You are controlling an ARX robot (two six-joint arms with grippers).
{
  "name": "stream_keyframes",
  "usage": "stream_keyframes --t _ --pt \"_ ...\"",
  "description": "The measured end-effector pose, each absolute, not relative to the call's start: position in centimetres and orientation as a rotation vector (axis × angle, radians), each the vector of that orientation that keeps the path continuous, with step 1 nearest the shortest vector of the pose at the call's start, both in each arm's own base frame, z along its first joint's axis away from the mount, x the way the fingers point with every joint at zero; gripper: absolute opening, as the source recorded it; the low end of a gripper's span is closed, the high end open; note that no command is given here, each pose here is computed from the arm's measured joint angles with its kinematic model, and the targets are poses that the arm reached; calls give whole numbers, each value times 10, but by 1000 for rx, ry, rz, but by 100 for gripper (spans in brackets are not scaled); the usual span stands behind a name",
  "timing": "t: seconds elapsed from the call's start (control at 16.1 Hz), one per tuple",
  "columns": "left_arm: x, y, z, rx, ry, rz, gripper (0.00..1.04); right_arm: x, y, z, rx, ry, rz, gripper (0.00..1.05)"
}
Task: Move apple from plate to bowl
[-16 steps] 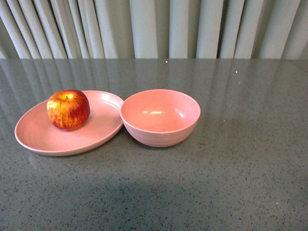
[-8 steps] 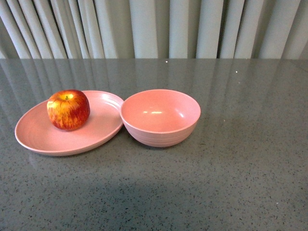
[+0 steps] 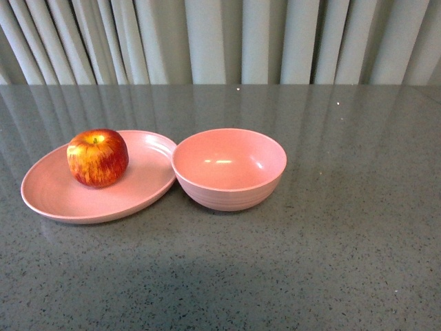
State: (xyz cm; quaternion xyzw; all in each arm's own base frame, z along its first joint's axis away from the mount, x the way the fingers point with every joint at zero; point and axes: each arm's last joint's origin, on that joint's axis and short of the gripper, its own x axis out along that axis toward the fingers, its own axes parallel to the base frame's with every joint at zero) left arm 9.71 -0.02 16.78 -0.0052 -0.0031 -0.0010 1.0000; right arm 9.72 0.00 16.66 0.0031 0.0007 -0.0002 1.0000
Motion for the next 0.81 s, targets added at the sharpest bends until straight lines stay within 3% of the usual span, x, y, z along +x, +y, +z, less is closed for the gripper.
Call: stream_keyframes --t 0.19,0.25,0.43,0.81 --pt "97 0 168 -11 -6 -2 98 97 0 167 6 -7 0 2" --pt "97 0 168 -11 -6 -2 98 97 0 167 6 -6 0 8" --pt "97 0 168 -11 -6 -2 98 97 0 167 6 -6 0 44" --pt "97 0 168 -11 -6 -2 98 97 0 167 6 -6 0 99"
